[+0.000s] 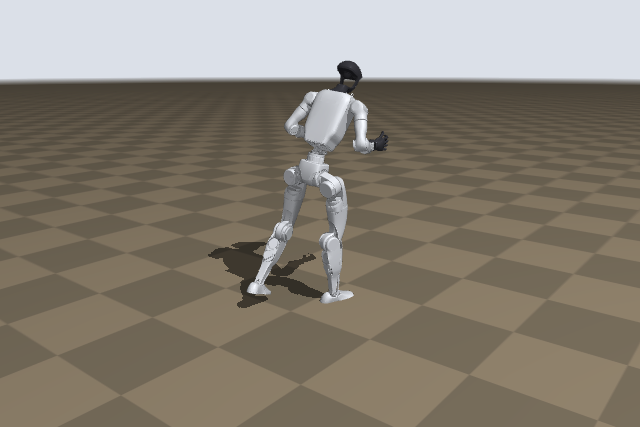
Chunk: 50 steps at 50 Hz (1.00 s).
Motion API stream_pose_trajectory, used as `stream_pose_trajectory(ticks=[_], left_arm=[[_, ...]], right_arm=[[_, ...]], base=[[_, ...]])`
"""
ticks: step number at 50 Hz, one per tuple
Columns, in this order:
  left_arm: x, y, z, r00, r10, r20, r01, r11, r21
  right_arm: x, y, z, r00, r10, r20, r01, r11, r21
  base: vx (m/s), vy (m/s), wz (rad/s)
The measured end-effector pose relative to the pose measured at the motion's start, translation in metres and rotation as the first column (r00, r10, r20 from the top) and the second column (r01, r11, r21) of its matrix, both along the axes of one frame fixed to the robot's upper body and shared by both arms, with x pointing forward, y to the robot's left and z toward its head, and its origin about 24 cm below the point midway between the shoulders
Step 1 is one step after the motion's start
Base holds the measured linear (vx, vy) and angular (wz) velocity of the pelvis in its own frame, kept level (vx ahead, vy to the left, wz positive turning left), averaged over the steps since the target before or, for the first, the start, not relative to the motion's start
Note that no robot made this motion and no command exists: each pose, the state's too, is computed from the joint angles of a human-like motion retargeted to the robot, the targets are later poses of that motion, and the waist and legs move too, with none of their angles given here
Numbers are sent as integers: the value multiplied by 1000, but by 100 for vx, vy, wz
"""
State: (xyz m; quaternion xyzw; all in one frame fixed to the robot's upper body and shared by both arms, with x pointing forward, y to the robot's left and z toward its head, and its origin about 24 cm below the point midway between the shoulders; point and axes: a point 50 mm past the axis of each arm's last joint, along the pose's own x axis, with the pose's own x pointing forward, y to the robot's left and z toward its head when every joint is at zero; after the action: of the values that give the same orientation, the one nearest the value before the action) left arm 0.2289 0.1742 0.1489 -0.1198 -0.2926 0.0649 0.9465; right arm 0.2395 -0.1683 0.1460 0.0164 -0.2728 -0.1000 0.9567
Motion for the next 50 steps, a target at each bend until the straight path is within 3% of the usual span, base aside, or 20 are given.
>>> stream_pose_trajectory(ticks=[17,40,50], left_arm=[[-5,-9,-5,995,-93,-18,93,995,-27],[-1,-4,7,999,-42,35,44,996,-76],[2,2,16,998,-13,68,14,1000,-18]], right_arm=[[-9,-5,-2,1000,14,0,-14,999,-40],[-1,7,7,998,36,45,-32,994,-104],[2,14,7,995,90,33,-87,991,-99]], base=[[30,-7,-14],[29,10,-43],[40,20,-9]])
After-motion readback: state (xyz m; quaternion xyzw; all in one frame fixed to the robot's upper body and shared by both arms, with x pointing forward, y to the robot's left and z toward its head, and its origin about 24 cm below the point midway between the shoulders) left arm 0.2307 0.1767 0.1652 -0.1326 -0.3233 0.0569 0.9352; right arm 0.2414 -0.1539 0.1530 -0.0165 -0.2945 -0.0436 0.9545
